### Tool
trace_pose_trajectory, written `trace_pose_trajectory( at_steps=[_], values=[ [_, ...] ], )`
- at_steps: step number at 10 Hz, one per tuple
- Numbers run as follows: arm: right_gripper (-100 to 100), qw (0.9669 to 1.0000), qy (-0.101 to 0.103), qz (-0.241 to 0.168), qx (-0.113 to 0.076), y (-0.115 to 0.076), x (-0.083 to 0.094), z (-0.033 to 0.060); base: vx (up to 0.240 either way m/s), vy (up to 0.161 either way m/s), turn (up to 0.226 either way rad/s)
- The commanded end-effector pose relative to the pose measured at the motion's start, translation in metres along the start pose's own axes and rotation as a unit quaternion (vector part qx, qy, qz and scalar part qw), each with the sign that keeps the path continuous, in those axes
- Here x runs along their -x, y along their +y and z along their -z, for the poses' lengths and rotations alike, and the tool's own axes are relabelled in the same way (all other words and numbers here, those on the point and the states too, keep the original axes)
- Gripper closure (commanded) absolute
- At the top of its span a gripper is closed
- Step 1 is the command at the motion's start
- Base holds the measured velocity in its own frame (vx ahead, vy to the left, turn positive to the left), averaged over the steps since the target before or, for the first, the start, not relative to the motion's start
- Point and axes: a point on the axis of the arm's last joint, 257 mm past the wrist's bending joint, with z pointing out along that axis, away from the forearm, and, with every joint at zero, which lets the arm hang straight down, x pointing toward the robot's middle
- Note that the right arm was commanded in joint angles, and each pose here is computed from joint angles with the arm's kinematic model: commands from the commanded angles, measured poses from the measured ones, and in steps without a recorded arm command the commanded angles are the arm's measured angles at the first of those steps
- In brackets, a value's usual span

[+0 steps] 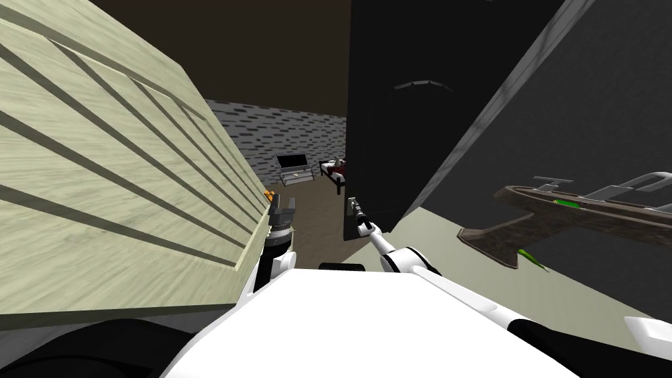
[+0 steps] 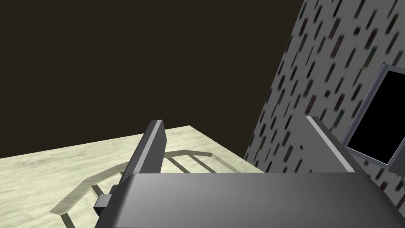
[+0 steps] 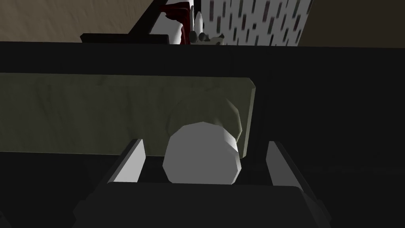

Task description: Push the door open

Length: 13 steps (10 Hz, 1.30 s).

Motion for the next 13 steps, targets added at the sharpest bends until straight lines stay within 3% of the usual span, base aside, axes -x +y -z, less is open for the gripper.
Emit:
trace_pose_trajectory(
  at_steps=[1,2,7,13],
  values=[
    [-100,1.0000,0.000,0.000,0.000,0.000,0.000,0.0000,0.079,0.026,0.004],
    [100,1.0000,0.000,0.000,0.000,0.000,0.000,0.0000,-0.009,-0.003,-0.005],
    [100,1.0000,0.000,0.000,0.000,0.000,0.000,0.0000,-0.016,-0.005,0.001],
    [100,0.9995,-0.030,0.002,-0.004,-0.003,0.035,0.0039,0.139,0.074,-0.030]
  ],
)
